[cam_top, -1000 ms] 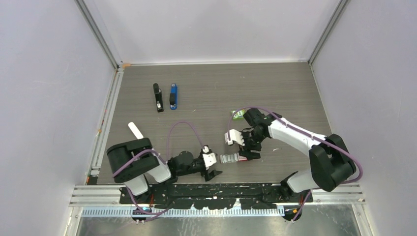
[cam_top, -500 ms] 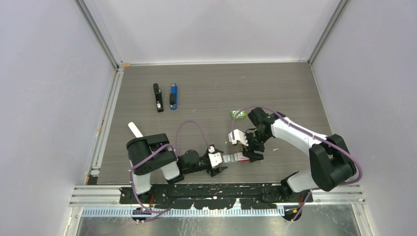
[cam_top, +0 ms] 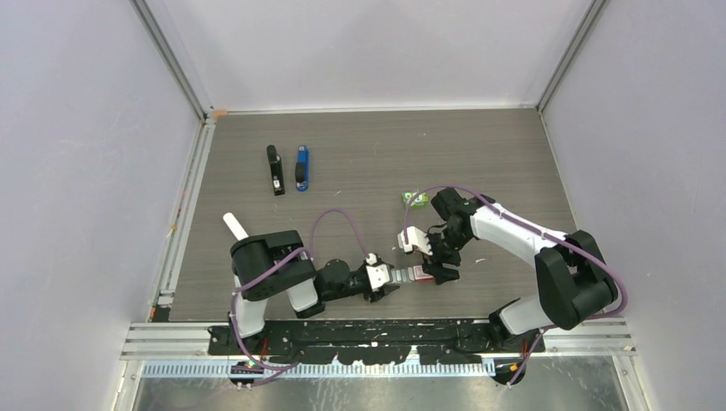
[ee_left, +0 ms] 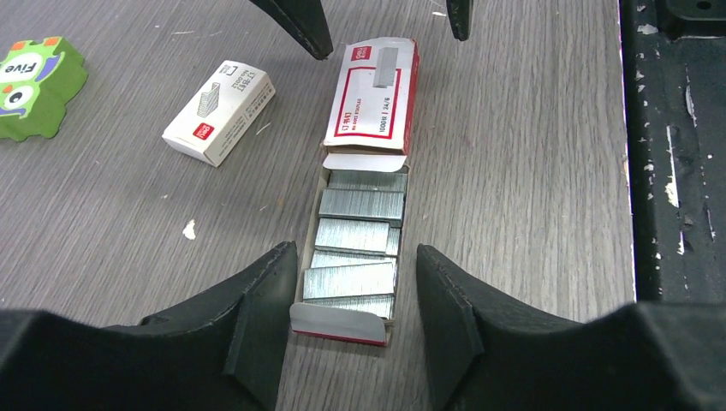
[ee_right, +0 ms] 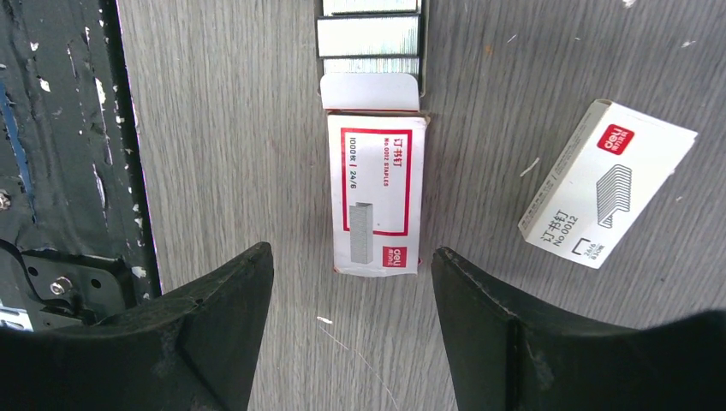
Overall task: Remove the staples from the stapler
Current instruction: Close the staple box at the center of the board.
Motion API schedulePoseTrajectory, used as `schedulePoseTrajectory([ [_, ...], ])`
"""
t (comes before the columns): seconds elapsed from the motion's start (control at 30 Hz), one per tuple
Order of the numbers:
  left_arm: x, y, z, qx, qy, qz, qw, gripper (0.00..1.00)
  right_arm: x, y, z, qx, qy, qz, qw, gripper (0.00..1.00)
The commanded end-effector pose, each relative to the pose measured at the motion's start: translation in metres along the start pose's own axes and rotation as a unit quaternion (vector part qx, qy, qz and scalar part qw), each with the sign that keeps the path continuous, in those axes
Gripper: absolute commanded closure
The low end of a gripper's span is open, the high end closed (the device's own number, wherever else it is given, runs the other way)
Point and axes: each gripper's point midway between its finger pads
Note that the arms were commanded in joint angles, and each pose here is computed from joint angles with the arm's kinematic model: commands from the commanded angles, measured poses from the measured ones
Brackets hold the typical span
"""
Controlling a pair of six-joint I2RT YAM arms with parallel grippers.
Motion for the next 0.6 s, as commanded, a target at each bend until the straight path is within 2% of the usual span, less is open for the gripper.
schedulePoseTrajectory([
  [0.0, -0.0062, 0.0017, 0.0001, -0.002, 0.006, -0.006, 1.000, 0.46, 0.0004, 0.0010, -0.0015, 0.009, -0.006, 0.004, 1.000, 0.28],
  [0.27, -0.0083, 0.0006, 0.0002, -0.005, 0.009, -0.004, 1.000, 0.54, -0.0036, -0.0048, -0.0017, -0.004, 0.004, -0.004, 1.000, 0.27],
  [0.57, -0.0100, 0.0021, 0.0001, -0.002, 0.011, 0.001, 1.000, 0.54, -0.0038, -0.0056, 0.0008, -0.007, -0.006, -0.015, 1.000, 0.27],
])
Point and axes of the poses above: each gripper's point midway between its finger pads, its own z axis back along the fingers, its own y axis along the line the jaws close on, x = y × z, and after that the axes turned 10 degrees about z, right-handed
